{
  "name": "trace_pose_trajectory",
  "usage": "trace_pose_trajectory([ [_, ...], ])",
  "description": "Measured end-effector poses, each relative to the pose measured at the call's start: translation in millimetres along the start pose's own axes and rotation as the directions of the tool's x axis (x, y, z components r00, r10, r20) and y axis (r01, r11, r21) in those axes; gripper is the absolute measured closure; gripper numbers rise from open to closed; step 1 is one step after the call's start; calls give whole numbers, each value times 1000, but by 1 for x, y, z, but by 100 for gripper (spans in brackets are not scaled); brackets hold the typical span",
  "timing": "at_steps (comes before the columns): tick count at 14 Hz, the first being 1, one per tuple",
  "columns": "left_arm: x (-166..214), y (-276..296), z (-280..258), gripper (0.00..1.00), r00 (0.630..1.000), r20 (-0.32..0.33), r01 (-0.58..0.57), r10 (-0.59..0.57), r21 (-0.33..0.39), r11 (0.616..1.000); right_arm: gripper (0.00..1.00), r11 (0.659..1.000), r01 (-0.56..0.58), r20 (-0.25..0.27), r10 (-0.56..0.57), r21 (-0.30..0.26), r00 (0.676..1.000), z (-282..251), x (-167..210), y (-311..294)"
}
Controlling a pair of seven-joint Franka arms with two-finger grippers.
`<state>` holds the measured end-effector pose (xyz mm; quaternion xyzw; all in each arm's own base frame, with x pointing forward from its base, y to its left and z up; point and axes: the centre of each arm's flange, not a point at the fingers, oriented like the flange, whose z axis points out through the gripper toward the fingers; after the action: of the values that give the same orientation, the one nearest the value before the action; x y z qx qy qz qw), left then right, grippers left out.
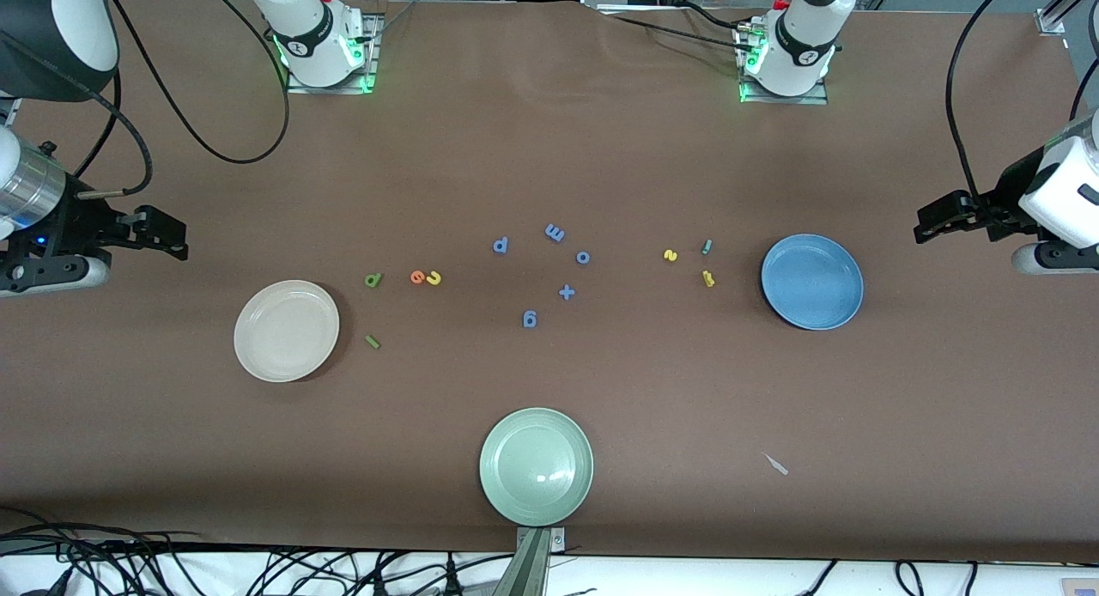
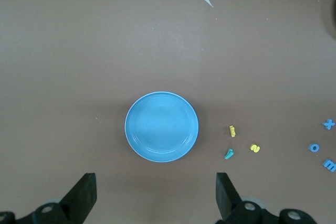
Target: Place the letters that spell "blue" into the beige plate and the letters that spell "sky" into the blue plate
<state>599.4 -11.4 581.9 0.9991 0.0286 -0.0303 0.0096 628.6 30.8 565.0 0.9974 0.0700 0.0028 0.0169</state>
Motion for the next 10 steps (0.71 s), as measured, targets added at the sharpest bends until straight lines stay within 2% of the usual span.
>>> trace_pose_trajectory([
  [10,0,0,0,0,1000,0,0,0,0,1000,0,1000,-9,-2,9,0,1000,1,0,6],
])
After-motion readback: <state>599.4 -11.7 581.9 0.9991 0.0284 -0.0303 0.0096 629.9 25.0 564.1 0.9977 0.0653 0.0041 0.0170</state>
